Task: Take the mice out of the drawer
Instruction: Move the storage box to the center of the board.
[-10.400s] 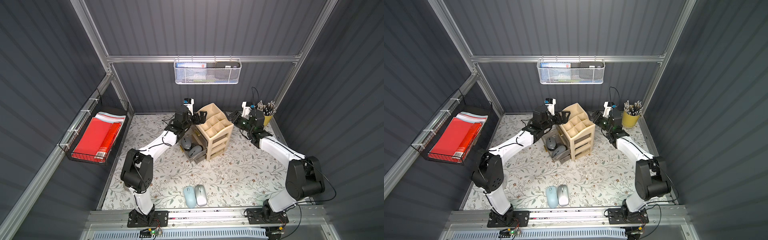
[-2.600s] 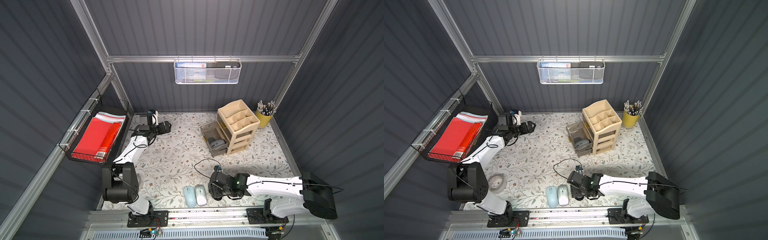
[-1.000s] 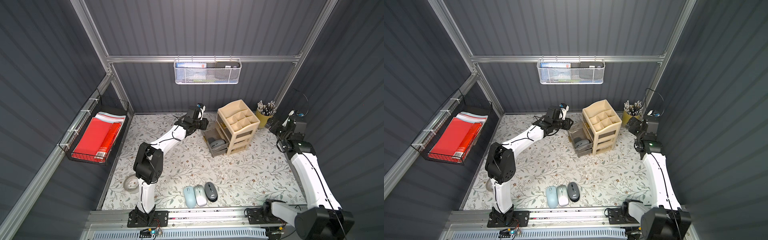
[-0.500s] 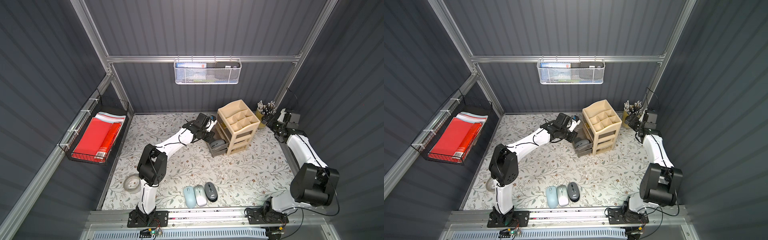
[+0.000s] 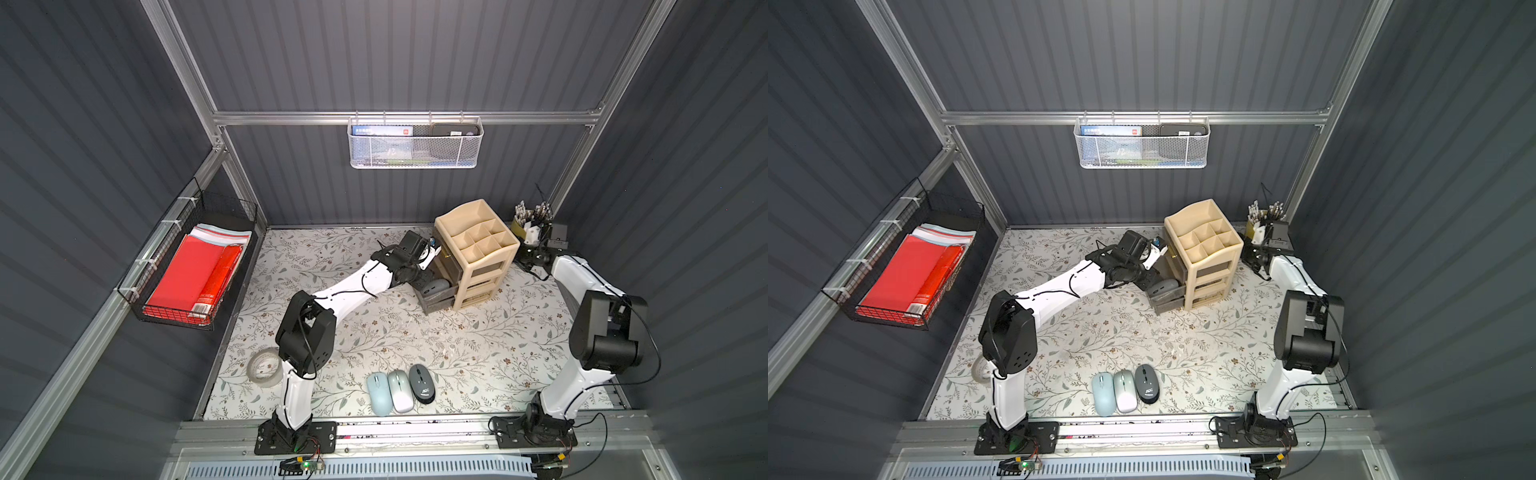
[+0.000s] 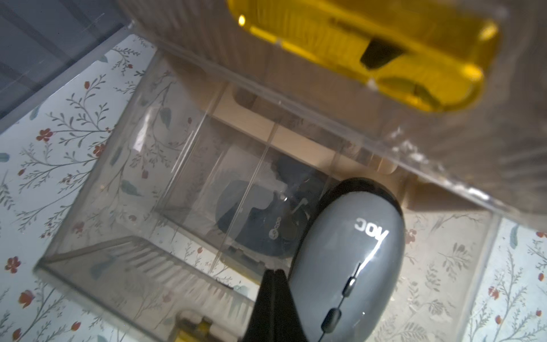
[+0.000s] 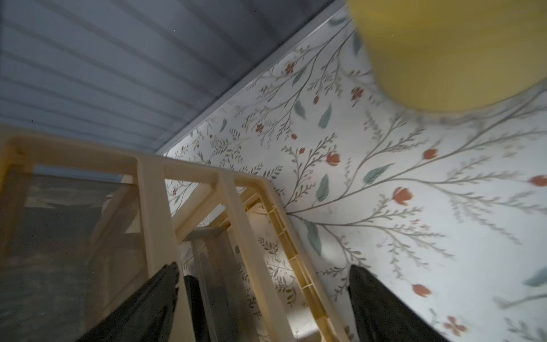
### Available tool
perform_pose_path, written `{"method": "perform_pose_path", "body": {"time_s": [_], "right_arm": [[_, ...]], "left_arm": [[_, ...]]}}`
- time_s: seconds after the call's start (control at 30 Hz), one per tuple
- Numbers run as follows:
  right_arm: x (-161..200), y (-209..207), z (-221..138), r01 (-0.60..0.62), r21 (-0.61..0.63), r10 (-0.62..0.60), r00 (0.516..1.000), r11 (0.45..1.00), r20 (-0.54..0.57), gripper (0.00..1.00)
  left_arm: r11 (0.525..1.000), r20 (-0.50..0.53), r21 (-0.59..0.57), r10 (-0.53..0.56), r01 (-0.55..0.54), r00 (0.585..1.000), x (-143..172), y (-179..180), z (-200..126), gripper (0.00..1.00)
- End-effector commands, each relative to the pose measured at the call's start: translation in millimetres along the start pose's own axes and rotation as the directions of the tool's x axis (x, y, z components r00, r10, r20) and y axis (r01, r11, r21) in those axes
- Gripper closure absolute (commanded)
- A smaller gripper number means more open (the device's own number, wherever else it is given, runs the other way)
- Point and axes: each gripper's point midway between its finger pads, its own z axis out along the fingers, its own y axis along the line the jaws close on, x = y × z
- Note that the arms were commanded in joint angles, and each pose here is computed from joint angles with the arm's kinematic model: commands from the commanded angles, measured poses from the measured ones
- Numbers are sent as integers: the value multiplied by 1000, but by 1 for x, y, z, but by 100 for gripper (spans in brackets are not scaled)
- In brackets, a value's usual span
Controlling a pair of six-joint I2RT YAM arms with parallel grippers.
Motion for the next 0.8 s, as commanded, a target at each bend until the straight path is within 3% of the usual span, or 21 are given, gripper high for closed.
{"method": "perform_pose_path", "body": {"time_s": [0.0, 0.2, 0.3, 0.4, 0.5, 0.63, 0.77], "right_arm": [[22, 32, 14, 78, -55, -83, 994, 995, -78, 7], [60, 57, 35, 125, -57, -132, 981, 991, -142, 7], [71, 61, 40, 129, -51, -136, 978, 990, -157, 7], [72, 54, 46, 123, -25, -125, 978, 992, -165, 7], [76, 46, 52, 120, 5, -117, 976, 993, -185, 7], [86, 42, 61, 103, 1, -100, 972, 995, -211, 7], [97, 26, 71, 96, 46, -82, 968, 994, -238, 7]], "left_arm": [[998, 131, -68, -4, 13, 991, -30, 11, -49, 100], [994, 185, -96, -24, 43, 982, -21, 13, -85, 100], [991, 159, -100, -75, 92, 984, -9, 15, -95, 100], [990, 85, -85, -108, 115, 991, 10, 12, -90, 100], [997, 65, -16, -72, 73, 995, 19, -1, -80, 100], [995, 108, 50, -88, 82, 990, 5, -10, -70, 100], [992, 90, 89, -99, 91, 991, 2, -16, -53, 100]]}}
